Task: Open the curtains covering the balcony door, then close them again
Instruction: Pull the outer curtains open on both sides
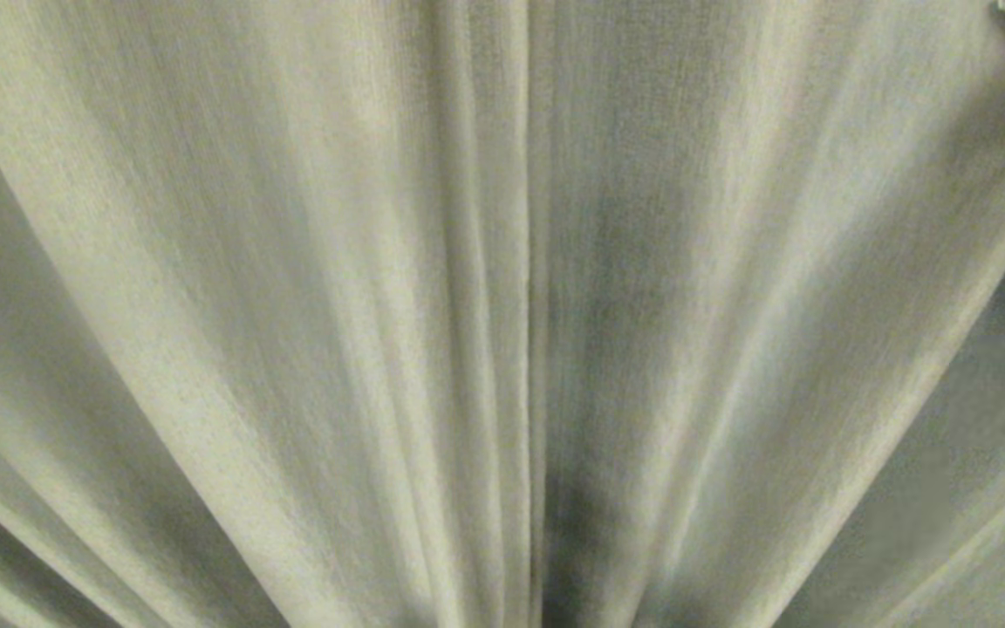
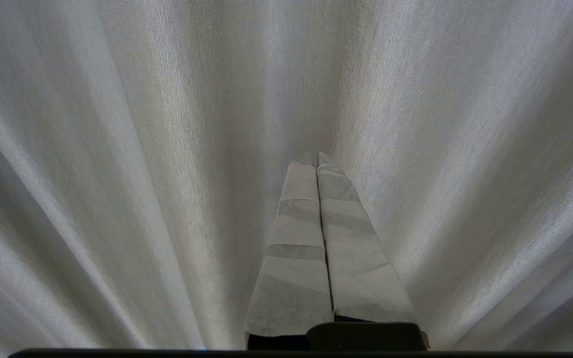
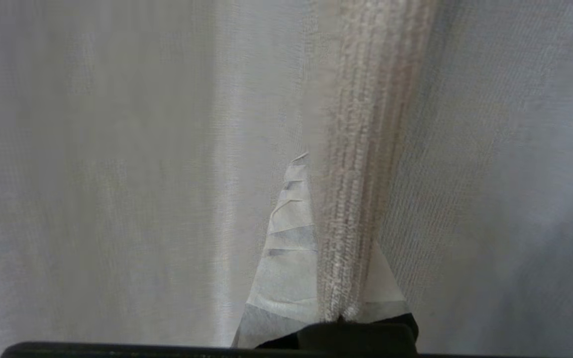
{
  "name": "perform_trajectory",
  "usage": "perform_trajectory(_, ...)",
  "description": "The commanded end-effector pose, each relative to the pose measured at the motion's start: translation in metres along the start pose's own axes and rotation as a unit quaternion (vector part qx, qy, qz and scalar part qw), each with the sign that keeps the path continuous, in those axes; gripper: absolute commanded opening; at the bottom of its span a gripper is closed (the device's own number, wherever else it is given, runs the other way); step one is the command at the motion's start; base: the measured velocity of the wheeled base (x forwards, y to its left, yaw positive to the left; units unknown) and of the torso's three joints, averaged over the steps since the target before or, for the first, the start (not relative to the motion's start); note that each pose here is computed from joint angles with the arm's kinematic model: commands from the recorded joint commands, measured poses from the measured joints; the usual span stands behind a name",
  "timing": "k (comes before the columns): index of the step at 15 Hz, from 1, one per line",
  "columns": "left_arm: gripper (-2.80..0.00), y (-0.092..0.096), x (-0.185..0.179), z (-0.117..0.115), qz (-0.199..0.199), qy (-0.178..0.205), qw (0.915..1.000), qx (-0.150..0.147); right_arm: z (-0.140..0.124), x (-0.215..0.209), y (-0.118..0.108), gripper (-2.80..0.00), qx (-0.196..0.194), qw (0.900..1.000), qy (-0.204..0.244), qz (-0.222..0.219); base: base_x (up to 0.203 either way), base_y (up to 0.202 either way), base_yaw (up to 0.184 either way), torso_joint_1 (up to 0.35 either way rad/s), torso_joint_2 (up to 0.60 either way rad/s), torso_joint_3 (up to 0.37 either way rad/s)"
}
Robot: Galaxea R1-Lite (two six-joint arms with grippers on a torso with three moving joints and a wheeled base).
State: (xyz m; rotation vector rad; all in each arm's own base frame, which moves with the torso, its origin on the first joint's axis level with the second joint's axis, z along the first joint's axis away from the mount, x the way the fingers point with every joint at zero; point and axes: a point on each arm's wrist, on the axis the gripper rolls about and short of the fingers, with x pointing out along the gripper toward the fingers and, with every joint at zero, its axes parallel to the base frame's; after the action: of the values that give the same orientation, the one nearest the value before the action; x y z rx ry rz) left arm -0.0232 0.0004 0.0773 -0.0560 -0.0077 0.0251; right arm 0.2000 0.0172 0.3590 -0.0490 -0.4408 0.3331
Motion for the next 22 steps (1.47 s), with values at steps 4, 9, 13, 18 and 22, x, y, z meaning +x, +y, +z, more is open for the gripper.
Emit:
perform_trajectory(4,-2.80,0.000,0.000,0.000,0.000,0.000,1.0000,0.000,0.006,-0.009,-0.015,-2.80,-0.018,0.999,0.000,-0.039,0.000,0.000,0.000,0.000,0.00,0.000)
perform_trajectory(9,-2.80,0.000,0.000,0.000,0.000,0.000,1.0000,0.000,0.016,-0.021,-0.036,-2.80,-0.050,0.994,-0.008,-0.094,0.000,0.000,0.000,0.000,0.00,0.000)
perform_trajectory(13,-2.80,0.000,0.000,0.000,0.000,0.000,1.0000,0.000,0.025,-0.029,-0.057,-2.80,-0.079,0.986,-0.007,-0.149,0.000,0.000,0.000,0.000,0.00,0.000)
perform_trajectory(18,-2.80,0.000,0.000,0.000,0.000,0.000,1.0000,0.000,0.038,-0.039,-0.090,-2.80,-0.109,0.967,0.019,-0.229,0.000,0.000,0.000,0.000,0.00,0.000)
perform_trajectory(22,-2.80,0.000,0.000,0.000,0.000,0.000,1.0000,0.000,0.040,-0.043,-0.122,-2.80,-0.127,0.950,0.042,-0.283,0.000,0.000,0.000,0.000,0.00,0.000)
